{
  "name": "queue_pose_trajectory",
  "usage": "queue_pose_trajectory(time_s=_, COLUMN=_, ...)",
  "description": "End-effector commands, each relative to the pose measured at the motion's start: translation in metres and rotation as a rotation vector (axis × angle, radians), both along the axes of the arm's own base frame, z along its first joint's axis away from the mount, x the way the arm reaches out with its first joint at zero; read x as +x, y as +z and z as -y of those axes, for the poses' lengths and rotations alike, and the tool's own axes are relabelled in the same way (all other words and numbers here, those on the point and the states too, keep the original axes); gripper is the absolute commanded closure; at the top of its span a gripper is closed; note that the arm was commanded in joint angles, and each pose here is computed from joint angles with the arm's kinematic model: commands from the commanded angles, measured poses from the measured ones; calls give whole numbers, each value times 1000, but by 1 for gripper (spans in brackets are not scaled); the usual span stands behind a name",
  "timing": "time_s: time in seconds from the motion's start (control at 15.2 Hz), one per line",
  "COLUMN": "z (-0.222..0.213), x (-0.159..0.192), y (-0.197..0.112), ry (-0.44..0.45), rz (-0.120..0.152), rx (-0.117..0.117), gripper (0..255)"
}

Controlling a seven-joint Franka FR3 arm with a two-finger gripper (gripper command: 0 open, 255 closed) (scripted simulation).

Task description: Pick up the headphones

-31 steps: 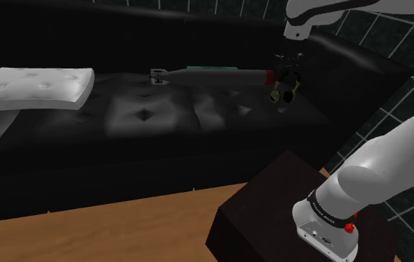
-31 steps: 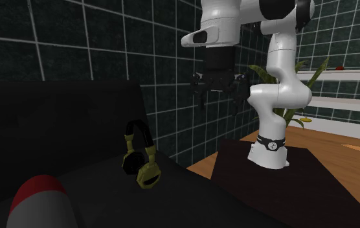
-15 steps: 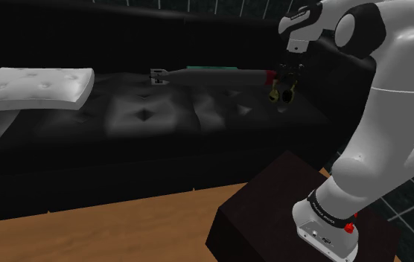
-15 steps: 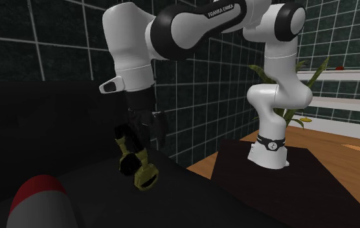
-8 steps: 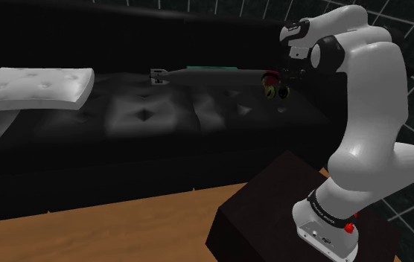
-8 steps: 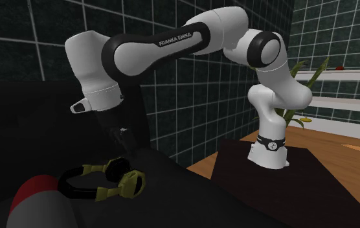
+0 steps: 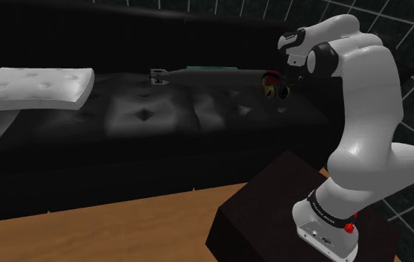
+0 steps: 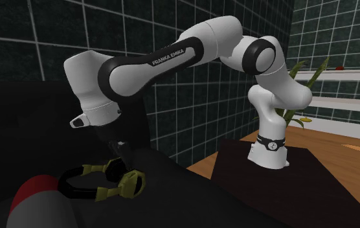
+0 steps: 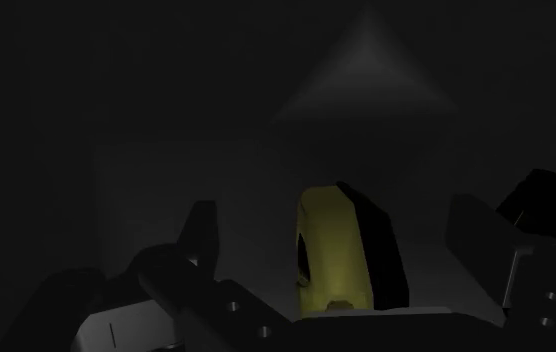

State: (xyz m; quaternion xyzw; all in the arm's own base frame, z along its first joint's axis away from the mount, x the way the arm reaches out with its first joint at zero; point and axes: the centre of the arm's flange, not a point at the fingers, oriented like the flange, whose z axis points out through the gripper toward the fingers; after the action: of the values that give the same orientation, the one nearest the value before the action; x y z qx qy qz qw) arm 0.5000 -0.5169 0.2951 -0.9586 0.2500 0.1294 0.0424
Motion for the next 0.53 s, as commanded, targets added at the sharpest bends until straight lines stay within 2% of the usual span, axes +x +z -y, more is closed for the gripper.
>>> queue_pose_trajectory(time_s=0.0, z=0, x=0, y=-7, ry=0, rz=0, rx=0, gripper=0)
queue_pose_trajectory(time_s=0.07, z=0, x=0, y=-7, ry=0, rz=0, rx=0, gripper=0)
queue_pose_trajectory(time_s=0.13, z=0, x=0, y=-7, ry=0, rz=0, rx=0, gripper=255)
queue_pose_trajectory(time_s=0.46, z=-1, x=0, y=-6, ry=0, rz=0, rx=0, gripper=255)
